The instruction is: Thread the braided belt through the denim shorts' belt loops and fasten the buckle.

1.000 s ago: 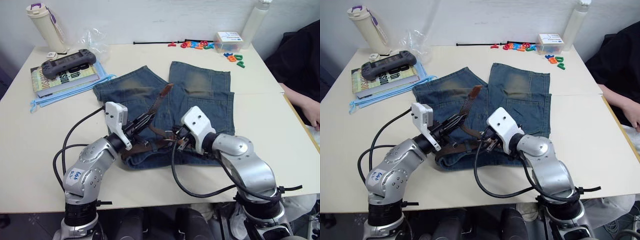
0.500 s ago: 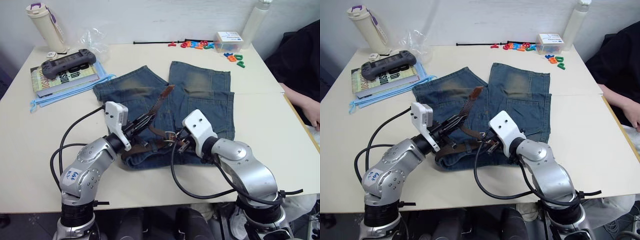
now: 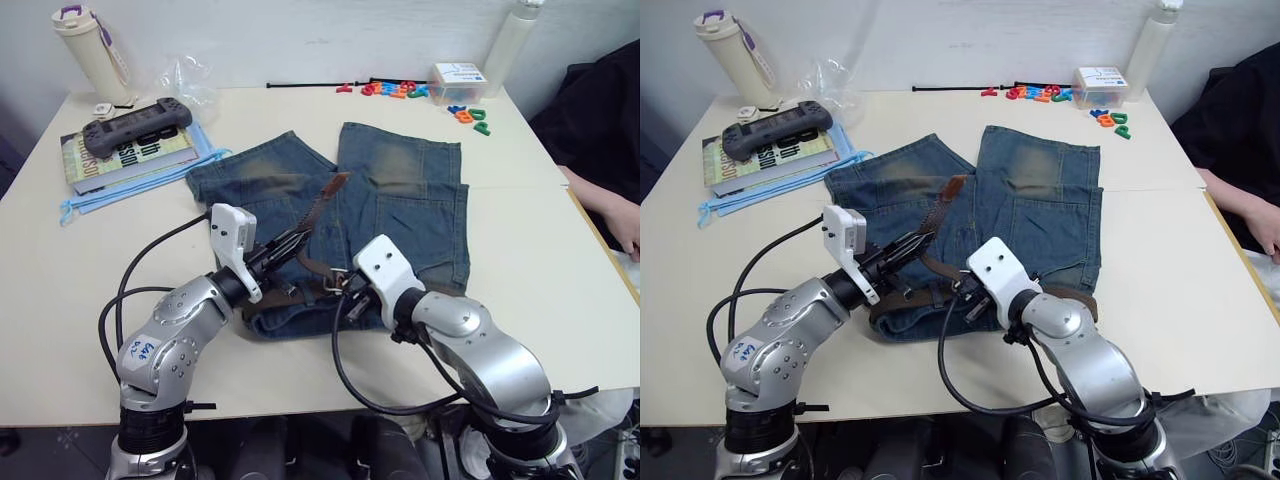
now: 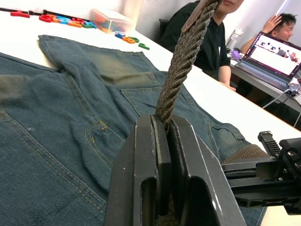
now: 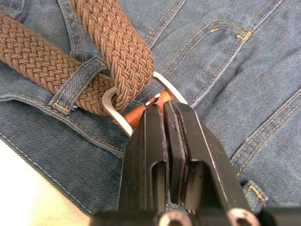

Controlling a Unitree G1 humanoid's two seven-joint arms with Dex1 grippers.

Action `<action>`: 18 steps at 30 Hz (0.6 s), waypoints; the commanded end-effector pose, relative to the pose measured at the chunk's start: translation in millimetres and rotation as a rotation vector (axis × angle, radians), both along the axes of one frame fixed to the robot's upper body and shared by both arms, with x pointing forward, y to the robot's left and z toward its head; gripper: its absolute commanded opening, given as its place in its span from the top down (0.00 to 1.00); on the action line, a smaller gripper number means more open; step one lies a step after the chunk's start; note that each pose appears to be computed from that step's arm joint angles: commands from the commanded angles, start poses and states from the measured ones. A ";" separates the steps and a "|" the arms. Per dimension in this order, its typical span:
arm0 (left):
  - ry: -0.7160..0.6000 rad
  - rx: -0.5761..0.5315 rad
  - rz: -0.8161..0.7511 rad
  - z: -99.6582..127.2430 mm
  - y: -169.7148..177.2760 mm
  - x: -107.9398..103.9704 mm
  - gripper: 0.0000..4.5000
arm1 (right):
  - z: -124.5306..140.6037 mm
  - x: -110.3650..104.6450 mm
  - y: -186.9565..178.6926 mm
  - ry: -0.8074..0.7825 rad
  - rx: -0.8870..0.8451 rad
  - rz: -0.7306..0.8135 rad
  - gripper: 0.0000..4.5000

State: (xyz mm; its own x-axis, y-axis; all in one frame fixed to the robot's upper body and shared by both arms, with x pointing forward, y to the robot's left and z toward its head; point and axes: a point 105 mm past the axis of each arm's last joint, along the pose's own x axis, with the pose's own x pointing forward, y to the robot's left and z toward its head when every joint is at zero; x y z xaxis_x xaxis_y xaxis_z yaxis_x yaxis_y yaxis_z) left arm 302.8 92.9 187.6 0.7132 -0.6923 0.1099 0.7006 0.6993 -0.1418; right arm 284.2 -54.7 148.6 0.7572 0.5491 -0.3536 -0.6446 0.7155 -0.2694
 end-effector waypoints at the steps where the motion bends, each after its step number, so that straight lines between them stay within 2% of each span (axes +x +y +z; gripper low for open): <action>1: -0.055 -0.005 -0.021 12.2 -3.8 -6.6 1.00 | 12.9 -1.4 9.6 -0.055 0.028 0.034 0.95; 14: -0.058 0.003 -0.026 11.4 -5.5 -6.1 1.00 | 0.3 -4.9 31.6 -0.030 -0.007 0.093 0.95; 18: -0.058 0.015 -0.028 9.0 -5.3 -7.2 1.00 | 10.8 2.9 19.8 -0.066 -0.002 0.043 0.95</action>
State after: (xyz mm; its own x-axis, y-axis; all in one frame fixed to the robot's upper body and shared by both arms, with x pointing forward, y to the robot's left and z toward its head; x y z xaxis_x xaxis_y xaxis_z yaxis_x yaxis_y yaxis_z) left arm 302.0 90.5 186.5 0.7057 -0.7013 0.1006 0.7082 0.6942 -0.1284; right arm 283.7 -31.2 144.2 0.7306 0.5798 -0.3606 -0.6793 0.6705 -0.2984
